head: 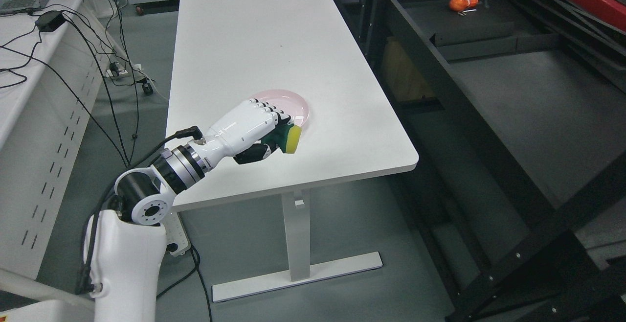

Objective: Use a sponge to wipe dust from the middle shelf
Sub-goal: 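Carry the sponge in the left hand toward the grey shelving unit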

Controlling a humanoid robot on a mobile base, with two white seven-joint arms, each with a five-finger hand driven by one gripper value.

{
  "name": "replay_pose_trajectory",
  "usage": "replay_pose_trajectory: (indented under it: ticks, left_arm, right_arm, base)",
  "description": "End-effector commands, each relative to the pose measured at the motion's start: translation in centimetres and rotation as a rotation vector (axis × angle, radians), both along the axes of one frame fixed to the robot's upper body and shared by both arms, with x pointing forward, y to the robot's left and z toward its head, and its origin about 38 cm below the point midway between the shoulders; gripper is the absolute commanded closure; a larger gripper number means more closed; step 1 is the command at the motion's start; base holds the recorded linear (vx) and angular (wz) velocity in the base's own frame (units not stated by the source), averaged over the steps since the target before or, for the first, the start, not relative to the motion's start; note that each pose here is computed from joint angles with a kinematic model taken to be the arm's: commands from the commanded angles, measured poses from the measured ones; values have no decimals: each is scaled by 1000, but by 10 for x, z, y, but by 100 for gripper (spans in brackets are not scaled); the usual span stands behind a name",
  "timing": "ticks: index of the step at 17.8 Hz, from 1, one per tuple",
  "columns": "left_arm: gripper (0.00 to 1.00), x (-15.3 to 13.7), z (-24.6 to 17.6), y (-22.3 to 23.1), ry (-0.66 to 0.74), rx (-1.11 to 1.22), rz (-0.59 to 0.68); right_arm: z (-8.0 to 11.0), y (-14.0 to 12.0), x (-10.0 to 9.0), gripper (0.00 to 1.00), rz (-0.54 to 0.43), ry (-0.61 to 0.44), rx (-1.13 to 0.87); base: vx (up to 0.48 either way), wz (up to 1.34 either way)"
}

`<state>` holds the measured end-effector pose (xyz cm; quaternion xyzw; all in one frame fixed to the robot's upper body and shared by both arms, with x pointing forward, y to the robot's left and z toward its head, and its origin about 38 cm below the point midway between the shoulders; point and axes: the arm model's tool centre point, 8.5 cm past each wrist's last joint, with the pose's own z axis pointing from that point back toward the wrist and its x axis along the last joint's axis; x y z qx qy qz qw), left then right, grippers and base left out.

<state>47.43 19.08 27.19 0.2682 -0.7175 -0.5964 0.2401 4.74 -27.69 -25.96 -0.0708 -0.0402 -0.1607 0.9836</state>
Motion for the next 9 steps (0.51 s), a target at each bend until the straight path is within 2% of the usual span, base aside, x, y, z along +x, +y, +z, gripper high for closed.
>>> replay_pose_trajectory:
  ticks: [1, 6, 9]
  left_arm:
    - [99, -1, 2, 4, -6, 6, -1]
    - [99, -1, 4, -4, -11, 12, -24]
    - [99, -4, 11, -24, -19, -6, -102]
  right_arm:
    - [1, -10, -1, 0, -5, 52, -1]
    - [1, -10, -1, 0, -5, 52, -1]
    - [1, -10, -1, 0, -5, 52, -1]
  base:
    - [-281, -239]
    - [-306, -358]
    - [-305, -580]
